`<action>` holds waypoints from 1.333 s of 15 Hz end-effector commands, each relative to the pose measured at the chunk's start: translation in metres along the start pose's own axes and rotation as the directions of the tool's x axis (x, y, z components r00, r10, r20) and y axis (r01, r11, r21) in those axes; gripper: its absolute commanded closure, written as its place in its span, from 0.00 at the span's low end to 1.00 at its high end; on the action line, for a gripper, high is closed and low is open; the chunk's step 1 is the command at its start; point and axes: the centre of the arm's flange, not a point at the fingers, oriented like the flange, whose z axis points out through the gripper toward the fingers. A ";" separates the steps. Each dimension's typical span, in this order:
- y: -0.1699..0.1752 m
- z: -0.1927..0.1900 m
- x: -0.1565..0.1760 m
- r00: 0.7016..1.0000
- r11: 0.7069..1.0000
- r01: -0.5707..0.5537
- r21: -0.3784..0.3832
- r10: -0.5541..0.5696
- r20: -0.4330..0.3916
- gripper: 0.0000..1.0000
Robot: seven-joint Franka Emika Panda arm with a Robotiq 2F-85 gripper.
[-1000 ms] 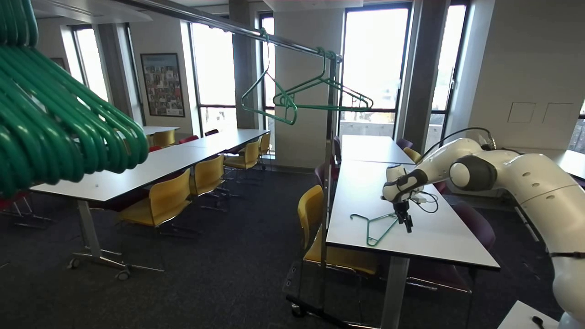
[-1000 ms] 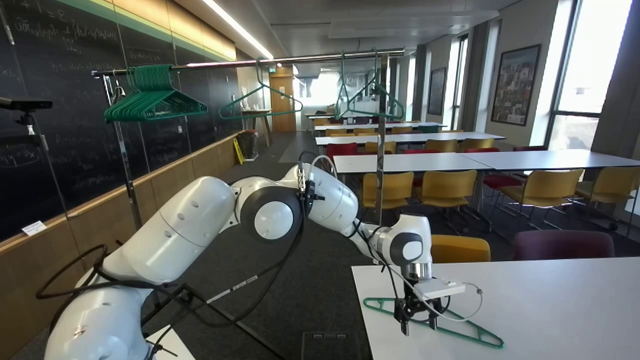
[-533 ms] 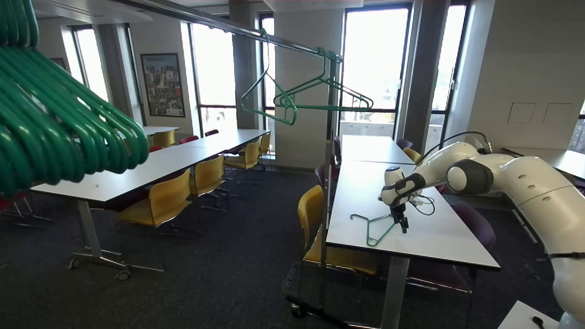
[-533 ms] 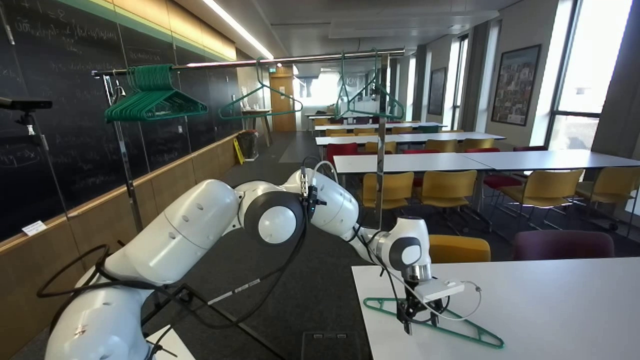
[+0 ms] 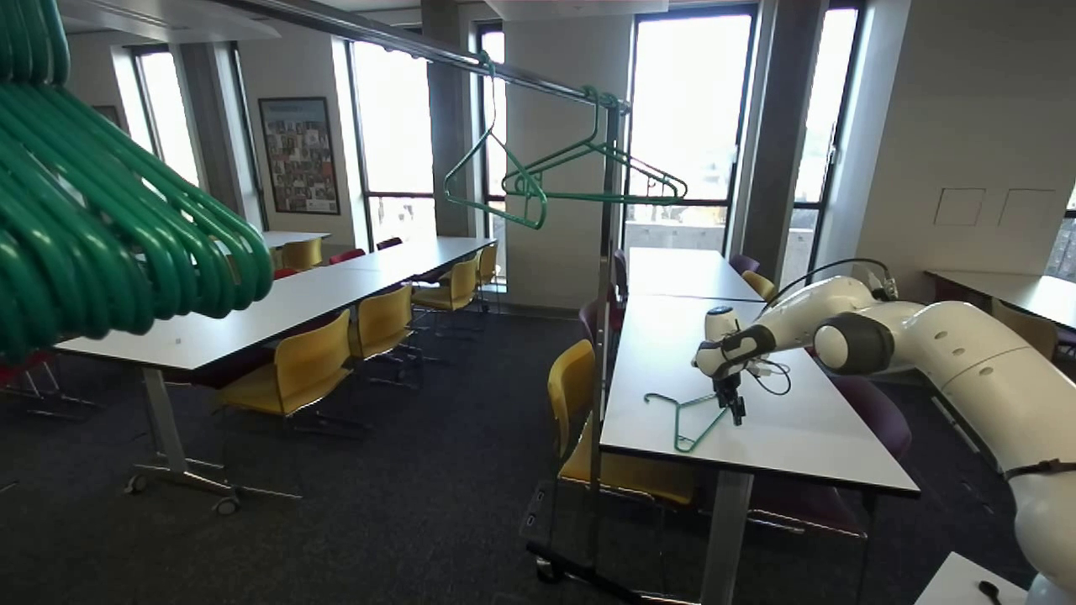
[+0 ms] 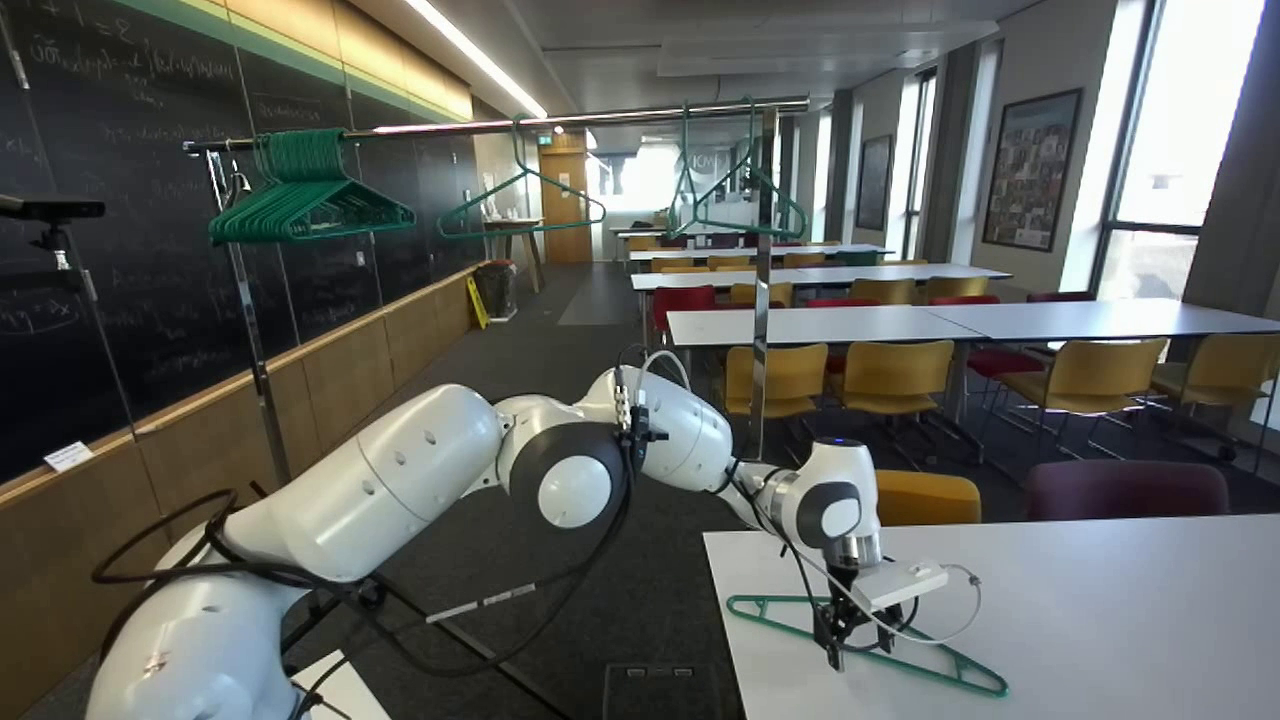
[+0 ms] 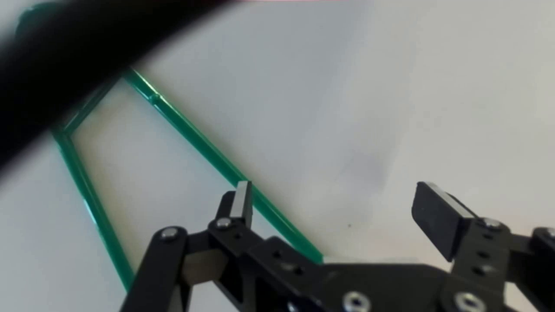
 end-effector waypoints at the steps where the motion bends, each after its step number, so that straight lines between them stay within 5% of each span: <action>1: 0.038 0.010 -0.012 0.994 0.994 0.082 0.079 -0.076 -0.073 0.00; 8: 0.043 0.012 -0.033 0.981 0.975 0.153 0.163 -0.131 -0.140 0.00; 15: 0.050 -0.026 -0.049 0.975 0.981 0.185 0.056 -0.176 -0.133 0.00; 20: 0.063 -0.014 -0.042 0.976 0.980 0.187 0.074 -0.176 -0.130 0.00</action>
